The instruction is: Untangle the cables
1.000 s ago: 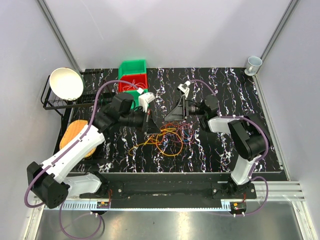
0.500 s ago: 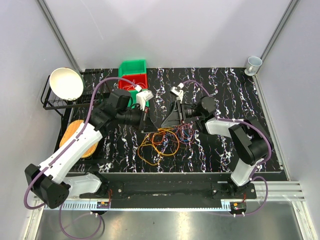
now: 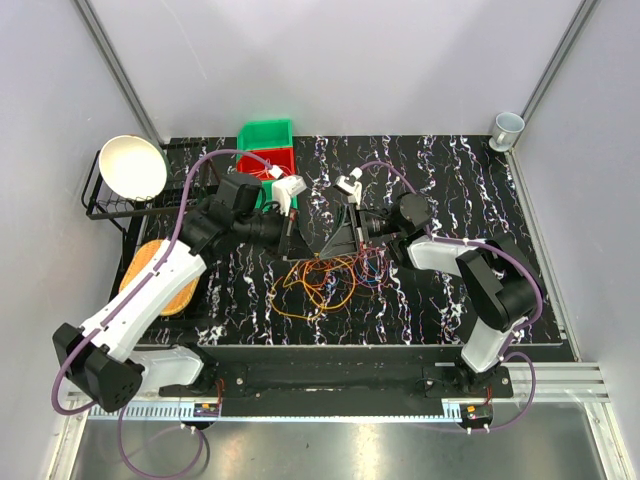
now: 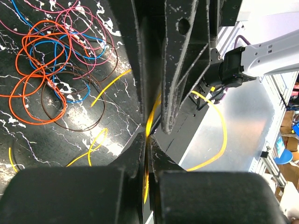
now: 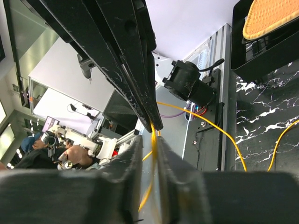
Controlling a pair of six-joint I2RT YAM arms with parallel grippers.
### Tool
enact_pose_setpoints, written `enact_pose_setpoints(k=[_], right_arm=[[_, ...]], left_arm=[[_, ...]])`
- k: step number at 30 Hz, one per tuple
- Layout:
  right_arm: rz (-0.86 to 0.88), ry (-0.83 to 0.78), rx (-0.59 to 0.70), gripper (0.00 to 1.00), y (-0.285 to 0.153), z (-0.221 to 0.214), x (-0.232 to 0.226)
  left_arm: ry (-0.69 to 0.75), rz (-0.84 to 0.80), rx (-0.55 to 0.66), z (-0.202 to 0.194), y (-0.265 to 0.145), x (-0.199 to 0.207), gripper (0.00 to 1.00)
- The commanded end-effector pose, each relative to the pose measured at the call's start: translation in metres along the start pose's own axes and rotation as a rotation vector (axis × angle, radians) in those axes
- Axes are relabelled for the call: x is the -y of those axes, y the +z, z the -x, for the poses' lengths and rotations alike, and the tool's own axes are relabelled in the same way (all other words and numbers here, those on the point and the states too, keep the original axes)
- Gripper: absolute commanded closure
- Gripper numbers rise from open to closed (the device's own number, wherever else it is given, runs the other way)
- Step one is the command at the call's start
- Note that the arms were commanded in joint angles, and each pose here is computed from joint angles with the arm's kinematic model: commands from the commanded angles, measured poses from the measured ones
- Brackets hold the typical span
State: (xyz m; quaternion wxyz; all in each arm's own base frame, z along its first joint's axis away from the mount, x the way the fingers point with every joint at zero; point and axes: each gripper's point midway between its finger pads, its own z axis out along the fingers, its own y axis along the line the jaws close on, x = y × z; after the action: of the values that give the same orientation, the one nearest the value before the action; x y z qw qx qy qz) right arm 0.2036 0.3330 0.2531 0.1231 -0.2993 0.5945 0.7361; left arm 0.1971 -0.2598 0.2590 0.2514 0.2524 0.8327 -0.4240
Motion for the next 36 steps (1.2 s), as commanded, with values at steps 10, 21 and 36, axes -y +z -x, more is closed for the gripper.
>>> enact_pose_setpoints(k=[10, 21, 36], right_arm=[[0.082, -0.304, 0.007, 1.00, 0.006, 0.019, -0.047], [-0.345, -0.398, 0.181, 1.00, 0.001, 0.088, -0.046], [-0.452, -0.561, 0.274, 1.00, 0.005, 0.181, -0.106]], left_arm=[[-0.007, 0.300, 0.145, 0.012, -0.024, -0.042, 0.01], [-0.092, 0.625, 0.348, -0.028, -0.076, -0.093, 0.01], [-0.158, 0.822, 0.506, -0.058, -0.141, -0.103, 0.01]])
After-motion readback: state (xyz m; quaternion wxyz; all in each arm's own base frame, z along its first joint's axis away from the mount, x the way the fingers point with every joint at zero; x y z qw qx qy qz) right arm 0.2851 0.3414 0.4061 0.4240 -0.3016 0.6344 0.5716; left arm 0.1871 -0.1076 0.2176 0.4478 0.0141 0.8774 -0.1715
